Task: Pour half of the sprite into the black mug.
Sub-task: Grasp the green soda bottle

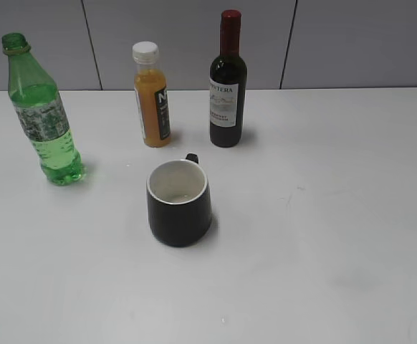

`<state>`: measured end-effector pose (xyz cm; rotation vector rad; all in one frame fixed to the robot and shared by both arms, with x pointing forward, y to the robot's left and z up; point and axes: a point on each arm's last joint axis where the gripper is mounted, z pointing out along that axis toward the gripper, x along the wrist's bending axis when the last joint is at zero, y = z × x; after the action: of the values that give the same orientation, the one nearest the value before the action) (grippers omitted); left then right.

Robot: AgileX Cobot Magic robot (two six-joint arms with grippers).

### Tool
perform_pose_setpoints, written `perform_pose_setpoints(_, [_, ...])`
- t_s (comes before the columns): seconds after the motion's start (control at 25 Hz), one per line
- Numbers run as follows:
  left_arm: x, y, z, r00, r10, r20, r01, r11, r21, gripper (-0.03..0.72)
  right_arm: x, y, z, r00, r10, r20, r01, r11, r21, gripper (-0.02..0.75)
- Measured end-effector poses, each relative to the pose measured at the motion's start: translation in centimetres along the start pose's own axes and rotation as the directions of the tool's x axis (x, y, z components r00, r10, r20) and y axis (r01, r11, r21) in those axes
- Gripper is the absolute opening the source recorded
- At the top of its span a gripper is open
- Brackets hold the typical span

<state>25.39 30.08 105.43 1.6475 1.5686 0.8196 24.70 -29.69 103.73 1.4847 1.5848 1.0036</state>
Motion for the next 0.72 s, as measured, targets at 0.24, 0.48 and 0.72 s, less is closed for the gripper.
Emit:
perform_pose_setpoints(0.24, [-0.1, 3.1, 1.7, 1.000, 0.004, -0.001, -0.004, 0.997, -0.072, 0.631, 0.0, 0.0, 0.0, 1.000, 0.000, 0.000, 0.000, 1.000, 0.000, 0.591])
perform_pose_setpoints(0.48, [-0.2, 6.4, 5.1, 0.999, 0.040, -0.007, -0.040, 0.963, -0.265, 0.619, 0.0, 0.0, 0.0, 1.000, 0.000, 0.000, 0.000, 1.000, 0.000, 0.591])
perform_pose_setpoints(0.72, [-0.4, 5.8, 9.8, 0.998, 0.062, -0.003, -0.059, 0.923, -0.381, 0.610, 0.0, 0.0, 0.0, 1.000, -0.001, 0.000, 0.001, 1.000, 0.000, 0.591])
